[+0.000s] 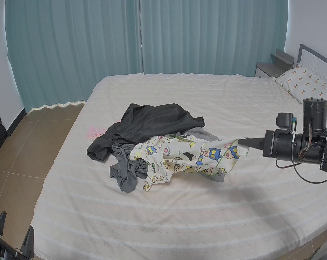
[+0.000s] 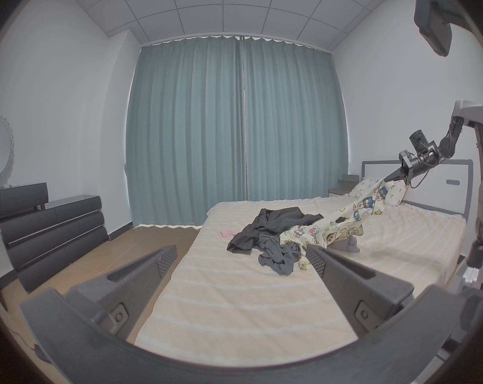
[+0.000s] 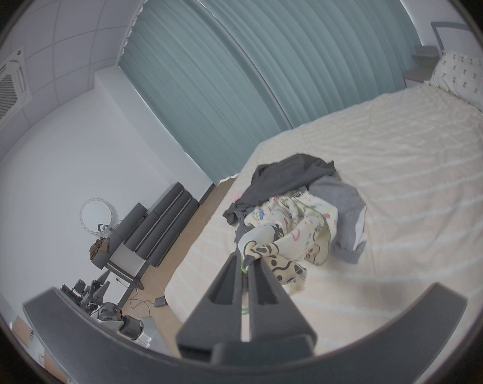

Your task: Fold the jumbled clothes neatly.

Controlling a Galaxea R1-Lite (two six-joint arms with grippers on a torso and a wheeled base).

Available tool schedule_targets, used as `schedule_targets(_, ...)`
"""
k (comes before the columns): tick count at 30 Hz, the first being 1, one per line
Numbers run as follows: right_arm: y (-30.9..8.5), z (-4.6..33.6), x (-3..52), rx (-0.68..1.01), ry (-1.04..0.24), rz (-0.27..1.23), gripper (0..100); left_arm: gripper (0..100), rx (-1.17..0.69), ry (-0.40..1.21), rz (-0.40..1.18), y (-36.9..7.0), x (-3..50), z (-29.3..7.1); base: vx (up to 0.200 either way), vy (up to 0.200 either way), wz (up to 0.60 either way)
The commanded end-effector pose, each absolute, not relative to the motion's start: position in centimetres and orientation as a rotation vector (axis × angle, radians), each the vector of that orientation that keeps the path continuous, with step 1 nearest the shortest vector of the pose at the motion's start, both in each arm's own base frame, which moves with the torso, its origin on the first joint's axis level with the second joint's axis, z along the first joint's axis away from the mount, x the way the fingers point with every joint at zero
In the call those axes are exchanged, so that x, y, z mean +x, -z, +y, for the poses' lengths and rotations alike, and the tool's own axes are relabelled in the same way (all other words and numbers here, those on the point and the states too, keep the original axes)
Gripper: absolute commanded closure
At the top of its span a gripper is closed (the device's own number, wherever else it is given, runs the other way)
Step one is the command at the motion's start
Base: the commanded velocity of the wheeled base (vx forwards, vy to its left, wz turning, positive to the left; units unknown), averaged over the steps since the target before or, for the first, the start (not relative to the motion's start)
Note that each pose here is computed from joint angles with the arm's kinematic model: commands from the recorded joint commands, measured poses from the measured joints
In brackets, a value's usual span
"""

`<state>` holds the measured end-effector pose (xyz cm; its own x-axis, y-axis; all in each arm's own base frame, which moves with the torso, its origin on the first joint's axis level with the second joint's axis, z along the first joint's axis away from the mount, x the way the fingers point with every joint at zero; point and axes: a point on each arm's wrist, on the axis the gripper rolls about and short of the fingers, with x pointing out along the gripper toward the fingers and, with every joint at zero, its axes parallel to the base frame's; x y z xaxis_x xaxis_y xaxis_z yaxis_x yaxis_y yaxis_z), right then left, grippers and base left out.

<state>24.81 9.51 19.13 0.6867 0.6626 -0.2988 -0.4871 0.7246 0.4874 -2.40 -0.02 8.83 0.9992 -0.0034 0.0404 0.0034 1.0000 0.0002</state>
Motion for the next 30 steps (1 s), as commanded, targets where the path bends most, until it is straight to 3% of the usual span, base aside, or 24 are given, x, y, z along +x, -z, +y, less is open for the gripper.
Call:
schedule_targets(1,-22.9,9.2,23.6,0.386,-0.691,0.378,100,0,-0.207,0.057,-0.252,-20.9,-3.5,0.0,0.000,0.000,0.00)
schedule_targets(4,-23.6,9.1,23.4,0.386,-0.695,0.359,100,0,-0.193,0.081,-0.239,-23.3,-2.6,-0.1,0.000,0.000,0.00)
schedule_targets(6,-24.9,9.1,23.0,0.384,-0.711,0.317,100,0,-0.128,0.104,-0.128,-23.8,0.3,-0.2,0.000,0.000,0.00)
schedule_targets(11,-27.3,9.4,22.4,0.380,-0.741,0.264,100,0,-0.055,0.218,0.097,-21.7,4.6,-0.6,0.000,0.000,0.00)
schedule_targets(12,-28.8,9.6,22.1,0.378,-0.757,0.251,100,0,-0.045,0.317,0.174,-20.6,6.0,-1.0,0.000,0.000,0.00)
schedule_targets(19,-32.9,10.4,21.1,0.375,-0.822,0.173,100,0,-0.036,0.528,0.381,-18.7,9.4,-3.2,0.000,0.000,0.00)
schedule_targets(30,-33.0,12.6,19.9,0.375,-0.929,0.189,100,0,0.014,0.740,0.548,-16.4,12.8,-7.4,0.000,0.000,0.00)
